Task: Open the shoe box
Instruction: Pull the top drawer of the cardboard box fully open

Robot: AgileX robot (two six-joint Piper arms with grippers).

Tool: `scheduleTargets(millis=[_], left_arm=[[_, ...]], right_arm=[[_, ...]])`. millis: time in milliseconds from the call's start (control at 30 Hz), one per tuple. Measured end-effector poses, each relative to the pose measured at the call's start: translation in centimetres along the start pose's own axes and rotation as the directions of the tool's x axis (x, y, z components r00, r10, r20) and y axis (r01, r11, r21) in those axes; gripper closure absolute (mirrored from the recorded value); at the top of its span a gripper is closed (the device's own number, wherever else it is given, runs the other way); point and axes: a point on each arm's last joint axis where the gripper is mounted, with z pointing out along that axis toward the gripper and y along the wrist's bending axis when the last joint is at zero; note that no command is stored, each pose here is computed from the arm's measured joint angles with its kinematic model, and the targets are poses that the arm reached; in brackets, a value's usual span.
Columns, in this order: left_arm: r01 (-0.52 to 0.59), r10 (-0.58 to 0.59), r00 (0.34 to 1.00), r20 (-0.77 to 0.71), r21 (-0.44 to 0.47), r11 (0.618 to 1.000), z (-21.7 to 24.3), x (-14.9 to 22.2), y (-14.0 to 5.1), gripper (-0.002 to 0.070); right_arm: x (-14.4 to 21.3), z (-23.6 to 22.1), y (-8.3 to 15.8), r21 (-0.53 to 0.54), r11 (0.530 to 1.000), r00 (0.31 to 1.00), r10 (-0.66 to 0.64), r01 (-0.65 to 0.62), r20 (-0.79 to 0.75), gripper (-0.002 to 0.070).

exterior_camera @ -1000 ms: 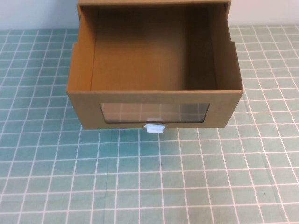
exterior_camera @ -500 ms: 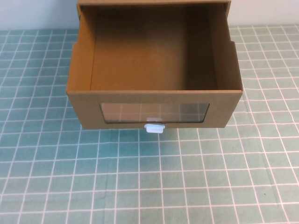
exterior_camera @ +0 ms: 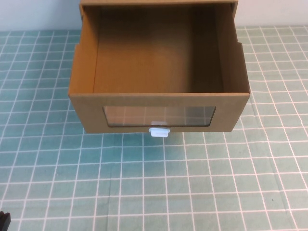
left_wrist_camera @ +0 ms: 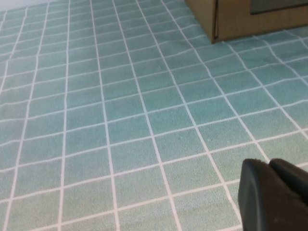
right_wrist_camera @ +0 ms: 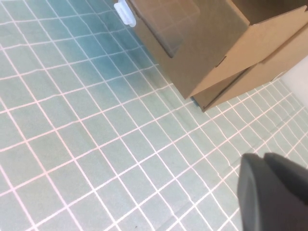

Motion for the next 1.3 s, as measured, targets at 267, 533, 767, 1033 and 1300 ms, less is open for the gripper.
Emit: scheduleTargets(millis=[267, 533, 767, 1033, 1300], left_arm=[[0.0, 0.0, 1.0, -0.001, 0.0, 1.0, 0.0, 0.0, 0.0, 0.0679], [-0.004, 0.004, 1.0, -0.001, -0.001, 1.0, 0.0, 0.0, 0.0, 0.0679], [-0.004, 0.004, 1.0, -0.001, -0.001, 1.0, 0.0, 0.0, 0.0, 0.0679], [-0.004, 0.004, 1.0, -0.001, -0.001, 1.0, 0.0, 0.0, 0.0, 0.0679], [-0.004, 0.004, 1.0, -0.001, -0.001, 1.0, 0.0, 0.0, 0.0, 0.0679]], right_arm=[[0.0, 0.0, 0.0, 0.0, 1.0, 1.0, 0.0, 0.0, 0.0, 0.0689], [0.2, -0.3, -0.2, 0.022, 0.999, 1.0, 0.025, -0.025, 0.01, 0.0689], [1.5, -3.0, -1.0, 0.241, 0.925, 0.955, 0.294, -0.295, 0.04, 0.0689], [0.6, -3.8, 0.1, 0.305, 0.695, 0.758, 0.612, -0.651, 0.224, 0.0689], [0.4, -2.9, 0.3, 0.262, 0.625, 0.678, 0.665, -0.735, 0.315, 0.0689]])
